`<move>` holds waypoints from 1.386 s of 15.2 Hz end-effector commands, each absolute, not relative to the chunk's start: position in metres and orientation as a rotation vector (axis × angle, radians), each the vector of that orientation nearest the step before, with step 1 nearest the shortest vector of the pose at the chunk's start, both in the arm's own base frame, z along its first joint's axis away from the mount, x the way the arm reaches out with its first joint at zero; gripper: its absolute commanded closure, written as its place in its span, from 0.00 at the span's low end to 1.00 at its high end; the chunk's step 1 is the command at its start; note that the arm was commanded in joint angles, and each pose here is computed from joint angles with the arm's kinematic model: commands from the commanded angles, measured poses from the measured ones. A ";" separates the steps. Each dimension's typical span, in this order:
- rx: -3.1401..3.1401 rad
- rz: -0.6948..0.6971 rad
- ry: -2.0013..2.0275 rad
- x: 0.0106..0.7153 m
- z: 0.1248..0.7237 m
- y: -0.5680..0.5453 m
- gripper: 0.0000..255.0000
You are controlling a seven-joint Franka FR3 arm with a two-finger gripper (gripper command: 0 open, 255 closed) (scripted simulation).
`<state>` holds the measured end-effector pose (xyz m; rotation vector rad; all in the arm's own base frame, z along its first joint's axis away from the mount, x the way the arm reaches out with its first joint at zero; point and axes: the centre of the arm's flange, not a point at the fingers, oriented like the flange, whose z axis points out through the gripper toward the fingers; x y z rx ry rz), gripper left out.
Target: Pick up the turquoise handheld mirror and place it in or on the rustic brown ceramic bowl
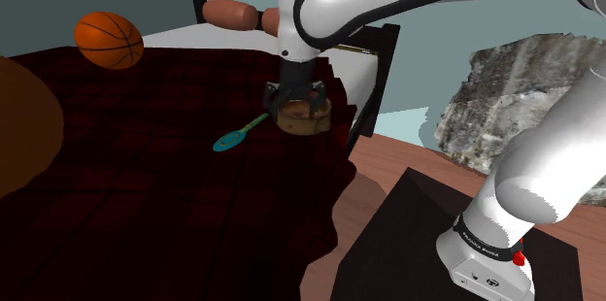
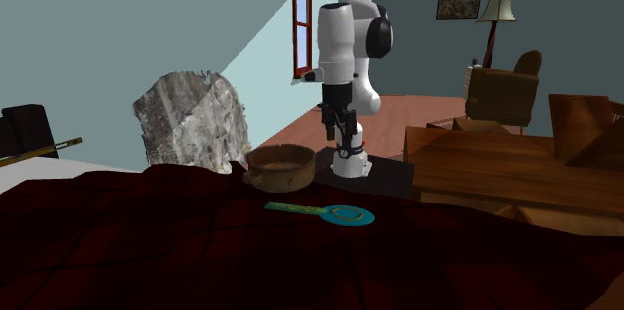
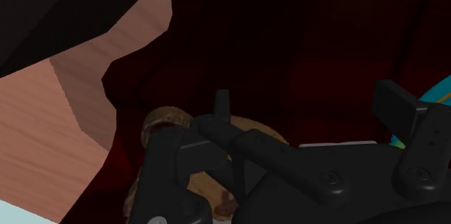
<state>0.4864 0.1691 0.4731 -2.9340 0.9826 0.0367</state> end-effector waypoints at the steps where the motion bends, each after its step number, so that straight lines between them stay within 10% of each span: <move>1: -2.889 0.040 1.068 0.509 0.465 0.178 0.00; 21: -2.597 0.054 1.517 0.652 0.379 0.209 0.00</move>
